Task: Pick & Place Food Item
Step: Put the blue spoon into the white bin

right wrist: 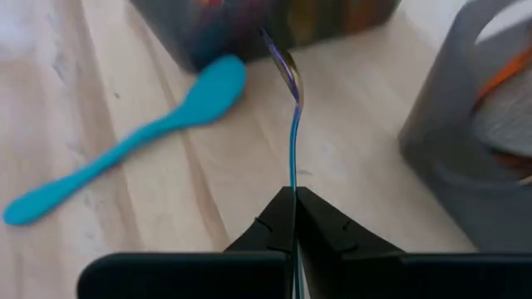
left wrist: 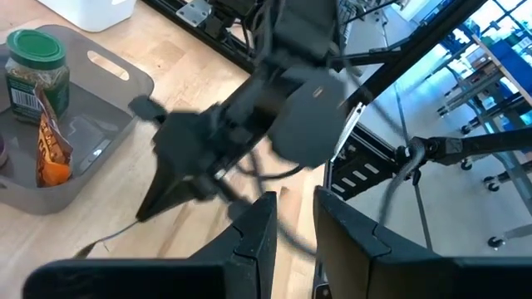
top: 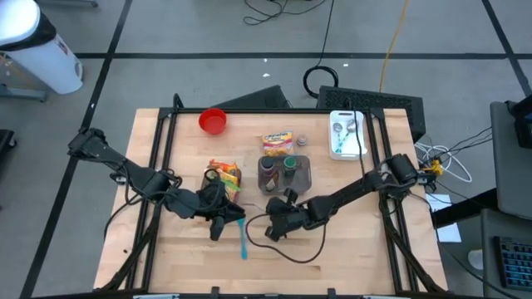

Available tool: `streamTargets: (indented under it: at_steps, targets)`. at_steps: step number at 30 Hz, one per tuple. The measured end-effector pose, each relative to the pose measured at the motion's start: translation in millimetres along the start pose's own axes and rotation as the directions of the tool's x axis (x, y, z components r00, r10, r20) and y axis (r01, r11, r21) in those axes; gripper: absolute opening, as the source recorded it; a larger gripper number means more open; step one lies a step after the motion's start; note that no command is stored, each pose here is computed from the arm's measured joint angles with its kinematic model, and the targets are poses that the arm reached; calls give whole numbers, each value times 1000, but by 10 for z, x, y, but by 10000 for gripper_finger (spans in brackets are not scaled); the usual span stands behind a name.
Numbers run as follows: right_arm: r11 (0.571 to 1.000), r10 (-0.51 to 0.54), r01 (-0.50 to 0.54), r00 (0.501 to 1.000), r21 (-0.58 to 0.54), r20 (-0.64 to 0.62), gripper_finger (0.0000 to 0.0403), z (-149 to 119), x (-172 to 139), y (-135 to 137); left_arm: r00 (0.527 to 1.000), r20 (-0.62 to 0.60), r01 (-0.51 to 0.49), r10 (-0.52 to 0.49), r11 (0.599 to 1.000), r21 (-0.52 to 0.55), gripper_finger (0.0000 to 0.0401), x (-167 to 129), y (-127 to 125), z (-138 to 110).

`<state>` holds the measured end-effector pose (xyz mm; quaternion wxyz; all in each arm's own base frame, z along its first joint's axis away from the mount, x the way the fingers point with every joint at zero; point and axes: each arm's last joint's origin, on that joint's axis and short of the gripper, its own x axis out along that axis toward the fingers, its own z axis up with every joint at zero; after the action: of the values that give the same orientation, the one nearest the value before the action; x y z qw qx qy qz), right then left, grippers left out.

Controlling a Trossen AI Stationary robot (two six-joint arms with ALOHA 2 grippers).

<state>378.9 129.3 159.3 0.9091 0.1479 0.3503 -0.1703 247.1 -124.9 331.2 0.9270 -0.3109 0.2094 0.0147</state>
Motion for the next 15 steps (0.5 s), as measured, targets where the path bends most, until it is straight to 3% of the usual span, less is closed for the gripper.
streamTargets:
  at_steps: [7,15]
  targets:
    - [1000,-20,21,996,-15,84,2,222,-315,-29,1000,-2,-1,1,1000,29,88,0,1,-2]
    - [998,-47,37,966,42,256,1,583,-829,-131,1000,5,-7,7,996,84,88,8,17,17]
